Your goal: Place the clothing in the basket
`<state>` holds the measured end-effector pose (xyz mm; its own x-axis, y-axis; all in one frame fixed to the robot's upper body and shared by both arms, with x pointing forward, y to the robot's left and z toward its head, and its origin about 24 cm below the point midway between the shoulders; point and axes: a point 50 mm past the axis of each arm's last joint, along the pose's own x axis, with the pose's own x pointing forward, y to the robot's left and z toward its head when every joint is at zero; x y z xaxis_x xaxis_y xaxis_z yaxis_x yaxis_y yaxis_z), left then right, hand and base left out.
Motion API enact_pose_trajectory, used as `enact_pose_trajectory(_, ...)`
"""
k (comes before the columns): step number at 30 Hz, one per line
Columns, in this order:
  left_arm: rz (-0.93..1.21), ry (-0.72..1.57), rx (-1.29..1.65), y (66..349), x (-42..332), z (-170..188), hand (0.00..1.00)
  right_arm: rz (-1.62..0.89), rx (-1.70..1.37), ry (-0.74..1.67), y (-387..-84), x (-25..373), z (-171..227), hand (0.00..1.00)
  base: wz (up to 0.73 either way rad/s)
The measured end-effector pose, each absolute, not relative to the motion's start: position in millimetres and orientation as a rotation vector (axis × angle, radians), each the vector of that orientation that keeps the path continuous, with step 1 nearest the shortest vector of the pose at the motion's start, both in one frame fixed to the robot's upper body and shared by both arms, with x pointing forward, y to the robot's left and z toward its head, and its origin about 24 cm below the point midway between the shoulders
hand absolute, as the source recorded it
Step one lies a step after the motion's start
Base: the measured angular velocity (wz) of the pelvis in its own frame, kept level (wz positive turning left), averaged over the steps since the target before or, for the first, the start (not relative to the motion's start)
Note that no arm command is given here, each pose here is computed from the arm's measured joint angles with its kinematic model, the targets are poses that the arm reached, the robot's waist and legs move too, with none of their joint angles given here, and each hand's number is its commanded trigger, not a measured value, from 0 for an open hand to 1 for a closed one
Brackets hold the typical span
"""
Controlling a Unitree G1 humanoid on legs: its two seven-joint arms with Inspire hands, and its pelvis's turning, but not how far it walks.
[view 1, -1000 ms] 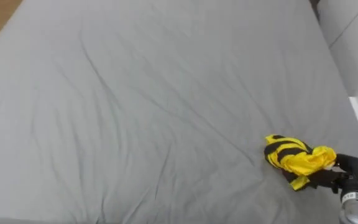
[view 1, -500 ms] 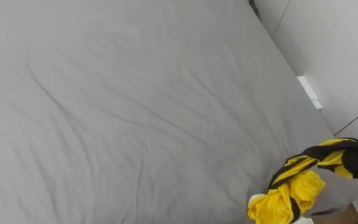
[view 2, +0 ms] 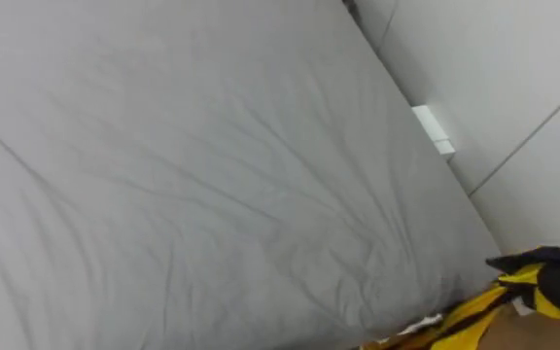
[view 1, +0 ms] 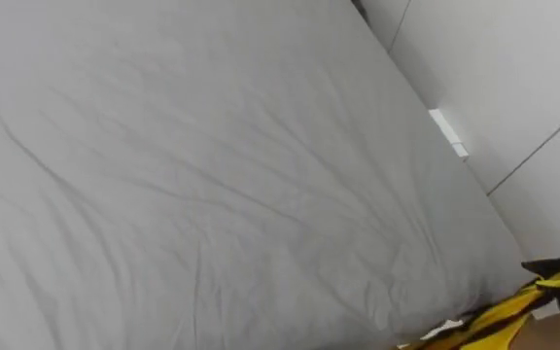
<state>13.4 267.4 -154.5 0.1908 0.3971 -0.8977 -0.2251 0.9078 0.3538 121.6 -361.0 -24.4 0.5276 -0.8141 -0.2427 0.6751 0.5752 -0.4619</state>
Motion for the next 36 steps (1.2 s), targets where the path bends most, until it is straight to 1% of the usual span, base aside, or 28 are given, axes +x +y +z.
enact_pose_trajectory(6,0.488,1.367,0.145,271,0,-154,0.00,-1.056,-0.257,0.502,-371,101,-31,1.00,-0.32)
enact_pose_trajectory(12,0.500,1.404,0.142,274,-5,-154,0.00,-1.085,-0.255,0.521,-374,95,-31,1.00,-0.14)
enact_pose_trajectory(18,0.484,1.410,0.161,275,-2,-154,0.00,-1.100,-0.241,0.510,-376,103,-31,1.00,-0.18)
enact_pose_trajectory(22,0.430,1.379,0.182,269,15,-155,0.00,-1.111,-0.253,0.456,-383,121,-19,1.00,-0.11)
enact_pose_trajectory(27,0.356,1.350,0.215,261,34,-157,0.00,-1.105,-0.238,0.415,-385,157,-12,1.00,-0.12)
enact_pose_trajectory(32,0.349,1.312,0.169,256,52,-158,0.00,-1.067,-0.235,0.402,-378,177,-12,1.00,-0.01)
enact_pose_trajectory(35,0.342,1.320,0.166,254,55,-159,0.00,-1.054,-0.222,0.421,-373,188,-17,1.00,-0.01)
enact_pose_trajectory(36,0.343,1.319,0.163,254,55,-159,0.00,-1.052,-0.223,0.422,-373,188,-17,0.72,0.07)
